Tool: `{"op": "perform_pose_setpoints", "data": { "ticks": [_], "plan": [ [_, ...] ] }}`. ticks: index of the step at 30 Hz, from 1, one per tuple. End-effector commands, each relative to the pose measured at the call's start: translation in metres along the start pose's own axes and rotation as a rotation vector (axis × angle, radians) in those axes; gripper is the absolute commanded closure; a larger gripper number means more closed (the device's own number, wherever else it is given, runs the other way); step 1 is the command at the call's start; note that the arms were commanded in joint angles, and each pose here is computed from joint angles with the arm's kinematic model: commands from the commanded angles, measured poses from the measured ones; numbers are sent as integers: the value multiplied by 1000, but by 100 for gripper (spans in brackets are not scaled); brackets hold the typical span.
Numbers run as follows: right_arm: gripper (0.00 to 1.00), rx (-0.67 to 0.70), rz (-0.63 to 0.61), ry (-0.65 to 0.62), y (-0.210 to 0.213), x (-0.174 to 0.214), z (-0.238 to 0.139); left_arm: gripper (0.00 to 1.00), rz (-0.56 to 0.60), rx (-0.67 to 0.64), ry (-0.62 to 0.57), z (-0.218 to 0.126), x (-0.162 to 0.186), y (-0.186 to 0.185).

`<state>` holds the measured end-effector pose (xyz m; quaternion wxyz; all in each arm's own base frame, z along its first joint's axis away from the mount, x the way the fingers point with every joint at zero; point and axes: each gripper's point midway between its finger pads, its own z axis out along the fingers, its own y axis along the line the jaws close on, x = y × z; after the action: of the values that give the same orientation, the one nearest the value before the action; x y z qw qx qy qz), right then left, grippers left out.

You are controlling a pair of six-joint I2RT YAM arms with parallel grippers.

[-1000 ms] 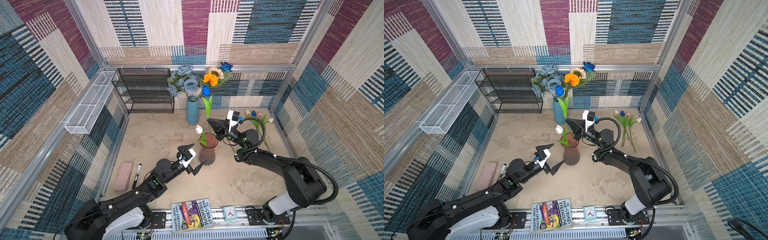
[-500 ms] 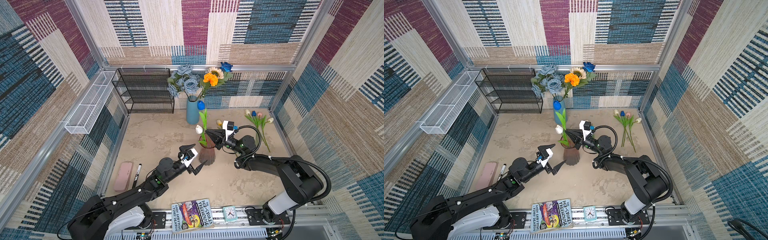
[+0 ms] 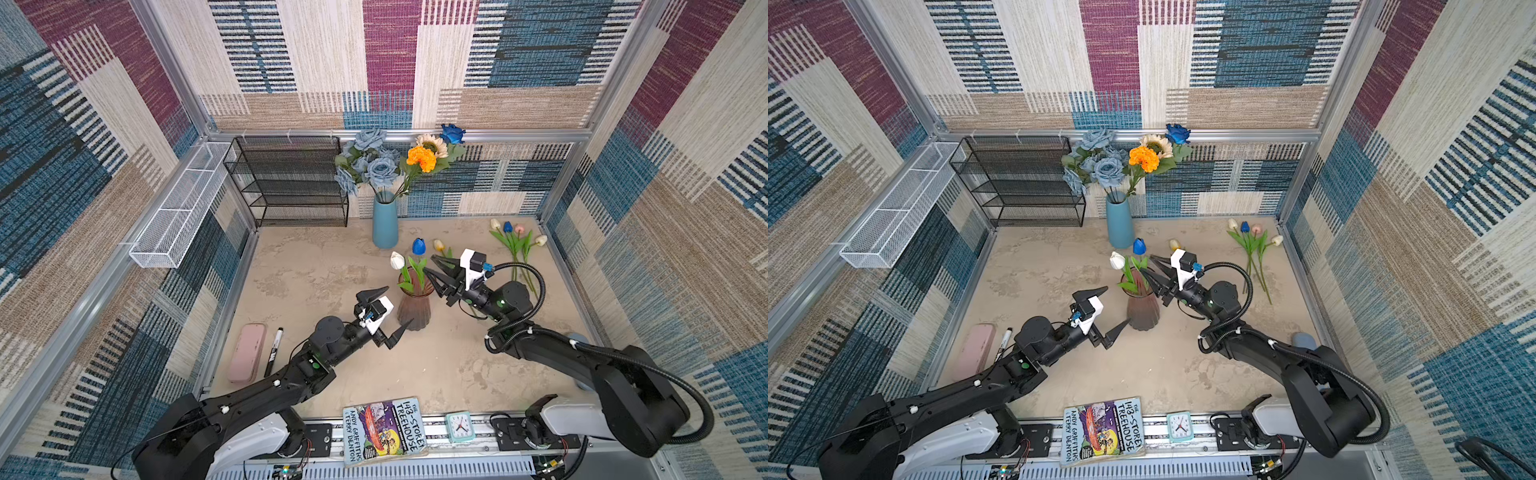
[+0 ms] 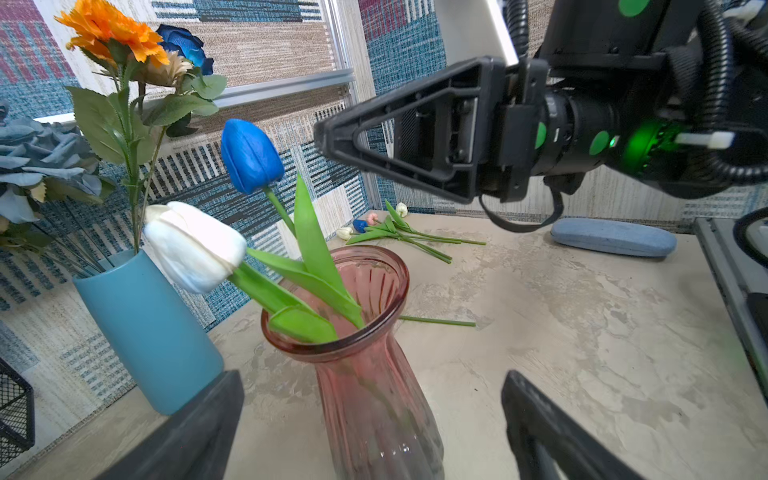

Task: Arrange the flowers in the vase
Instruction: 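Open the right gripper to release the blue tulip and withdraw, then grasp the yellow tulip's stem on the table with the right gripper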

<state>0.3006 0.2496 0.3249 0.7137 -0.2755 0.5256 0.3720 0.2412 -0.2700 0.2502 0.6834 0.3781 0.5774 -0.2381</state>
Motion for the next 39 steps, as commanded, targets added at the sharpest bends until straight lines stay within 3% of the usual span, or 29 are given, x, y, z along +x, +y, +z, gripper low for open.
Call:
{"op": "perform_pose_setpoints", "data": {
  "ticks": [1, 3, 5, 7, 10, 12, 14, 21, 30, 39],
  "plan": [
    [49, 146, -31, -8, -21, -17, -5, 1, 33, 11, -43, -3, -14, -1],
    [48, 269, -19, 6, -42, -27, -7, 0, 44, 18, -51, -5, -17, -2],
    [46, 524, 64, 72, -89, -29, -14, 0, 42, 14, -53, -9, -20, -1],
    [44, 610, 146, 162, -122, -25, -20, 0, 45, 10, -57, -15, -21, -1],
    [36, 622, 274, 367, -159, 4, -23, 1, 55, -2, -16, -22, -9, -1],
    [35, 616, 280, 552, -170, 40, -24, 1, 57, 13, 25, -27, 2, -5],
    [37, 592, 277, 724, -174, 81, -28, 1, 41, 51, 79, -32, 17, -14],
    [46, 621, 355, 1082, -186, 193, -60, 1, -52, 225, 159, -40, 39, -48],
    [55, 679, 388, 1264, -192, 250, -91, 2, -102, 291, 232, -37, 62, -66],
    [62, 730, 403, 1323, -201, 281, -107, 3, -90, 292, 227, -31, 59, -65]
  ]
}}
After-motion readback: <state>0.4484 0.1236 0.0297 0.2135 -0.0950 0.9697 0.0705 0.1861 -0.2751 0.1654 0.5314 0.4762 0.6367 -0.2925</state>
